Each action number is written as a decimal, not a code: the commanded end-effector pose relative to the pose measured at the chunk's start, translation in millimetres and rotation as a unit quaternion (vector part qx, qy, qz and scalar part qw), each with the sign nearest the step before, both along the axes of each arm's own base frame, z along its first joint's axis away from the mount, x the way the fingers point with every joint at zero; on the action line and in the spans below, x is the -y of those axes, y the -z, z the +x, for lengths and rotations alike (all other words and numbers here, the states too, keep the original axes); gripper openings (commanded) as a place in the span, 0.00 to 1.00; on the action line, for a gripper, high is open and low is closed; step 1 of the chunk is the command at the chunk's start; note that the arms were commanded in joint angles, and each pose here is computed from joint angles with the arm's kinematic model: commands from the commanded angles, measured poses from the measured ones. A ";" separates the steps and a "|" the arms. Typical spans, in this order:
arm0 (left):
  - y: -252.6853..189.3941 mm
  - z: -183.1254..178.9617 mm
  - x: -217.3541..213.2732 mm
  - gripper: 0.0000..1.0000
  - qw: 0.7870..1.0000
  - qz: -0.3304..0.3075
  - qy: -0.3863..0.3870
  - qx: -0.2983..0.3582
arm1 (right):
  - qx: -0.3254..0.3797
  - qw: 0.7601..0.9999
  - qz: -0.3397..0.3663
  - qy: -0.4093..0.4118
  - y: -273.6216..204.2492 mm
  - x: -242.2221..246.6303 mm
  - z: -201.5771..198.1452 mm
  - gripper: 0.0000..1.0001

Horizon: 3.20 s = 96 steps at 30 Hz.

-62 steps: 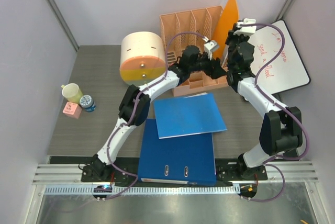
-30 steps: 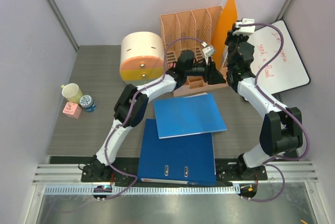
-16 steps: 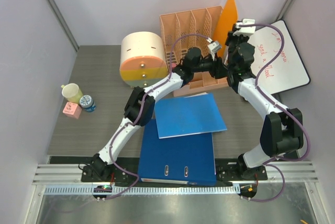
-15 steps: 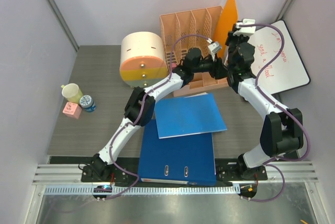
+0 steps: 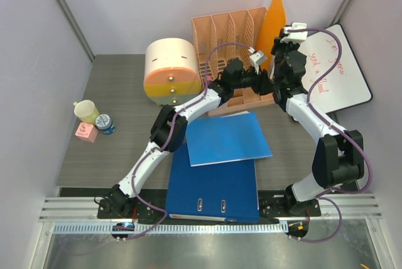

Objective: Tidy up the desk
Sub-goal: Place the folder in the storage box.

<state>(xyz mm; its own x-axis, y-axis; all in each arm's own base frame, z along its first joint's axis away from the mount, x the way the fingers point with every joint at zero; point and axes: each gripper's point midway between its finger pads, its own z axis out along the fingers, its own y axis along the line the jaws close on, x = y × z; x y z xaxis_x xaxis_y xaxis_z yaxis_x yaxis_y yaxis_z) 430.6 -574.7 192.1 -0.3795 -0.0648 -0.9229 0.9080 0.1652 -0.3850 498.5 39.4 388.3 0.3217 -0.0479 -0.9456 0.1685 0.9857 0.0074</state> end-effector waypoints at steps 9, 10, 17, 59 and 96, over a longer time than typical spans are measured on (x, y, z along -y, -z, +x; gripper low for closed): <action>-45.1 32.2 -12.3 0.52 0.995 -0.038 -0.069 0.055 | 0.056 0.998 0.021 -0.007 -47.4 3.7 -26.5 0.01; -49.1 32.5 -12.1 0.52 0.995 -0.042 -0.069 0.059 | 0.057 0.998 0.022 -0.006 -48.0 4.2 -27.1 0.01; -54.4 41.4 -16.3 0.52 0.993 -0.047 -0.088 0.066 | 0.053 0.998 0.023 -0.010 -45.5 2.5 -28.3 0.01; -14.1 67.2 -39.2 0.48 0.992 -0.017 -0.117 0.053 | -0.059 0.998 0.023 0.014 59.4 -1.8 32.9 0.01; -56.8 -28.1 -199.1 0.49 0.956 0.265 -0.117 0.045 | -0.295 0.948 0.101 0.067 102.2 -26.3 -122.9 0.52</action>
